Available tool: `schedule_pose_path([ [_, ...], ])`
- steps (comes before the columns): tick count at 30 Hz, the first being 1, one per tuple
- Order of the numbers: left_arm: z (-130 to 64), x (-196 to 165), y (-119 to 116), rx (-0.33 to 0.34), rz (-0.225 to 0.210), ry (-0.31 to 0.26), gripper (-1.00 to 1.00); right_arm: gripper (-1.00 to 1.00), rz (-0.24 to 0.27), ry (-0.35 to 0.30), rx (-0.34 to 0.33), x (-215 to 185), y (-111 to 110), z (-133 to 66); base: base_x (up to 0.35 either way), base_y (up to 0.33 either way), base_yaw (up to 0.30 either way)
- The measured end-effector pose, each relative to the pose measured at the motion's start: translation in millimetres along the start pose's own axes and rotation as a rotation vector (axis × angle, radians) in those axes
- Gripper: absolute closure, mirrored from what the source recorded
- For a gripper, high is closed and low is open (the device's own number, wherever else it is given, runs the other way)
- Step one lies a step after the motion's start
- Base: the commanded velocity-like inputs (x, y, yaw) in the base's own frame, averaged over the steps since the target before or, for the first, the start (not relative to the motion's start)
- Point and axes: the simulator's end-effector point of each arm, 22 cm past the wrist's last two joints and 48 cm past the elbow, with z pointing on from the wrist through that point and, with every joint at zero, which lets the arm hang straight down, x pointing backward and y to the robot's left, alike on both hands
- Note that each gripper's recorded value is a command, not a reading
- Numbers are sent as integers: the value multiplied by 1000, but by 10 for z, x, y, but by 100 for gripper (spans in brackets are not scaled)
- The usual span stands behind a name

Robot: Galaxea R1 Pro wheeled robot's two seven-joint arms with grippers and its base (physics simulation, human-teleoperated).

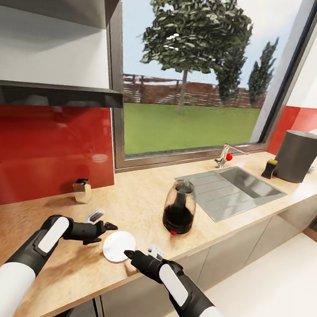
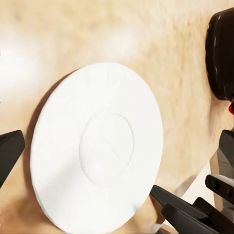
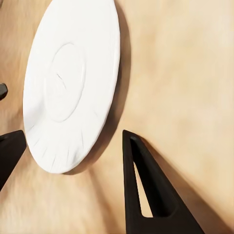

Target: Set up a coffee station on the kitchen countertop: keep the coffee maker on the countertop, move the bottle of coffee from the kitchen shelf to the counter next to the coffee maker, place a paper coffee filter on top of the coffee maker, put the saucer next to the coffee maker with the coffee cup on the saucer, and place the electric kettle next to the coffee maker.

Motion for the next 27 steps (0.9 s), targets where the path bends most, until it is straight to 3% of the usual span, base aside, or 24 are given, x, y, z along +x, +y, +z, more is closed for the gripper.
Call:
schedule_pose_path([
  [5, 57, 67, 15, -5, -11, 15, -100, -100, 0, 0, 0, 0, 0, 0, 0, 0, 0],
  [12, 163, 250, 192, -18, -79, 58, -100, -100, -1, 0, 1, 2, -2, -2, 0, 0, 0],
  [27, 157, 239, 171, -12, -81, 57, -100, -100, -3, 1, 1, 2, -1, -2, 0, 0, 0],
])
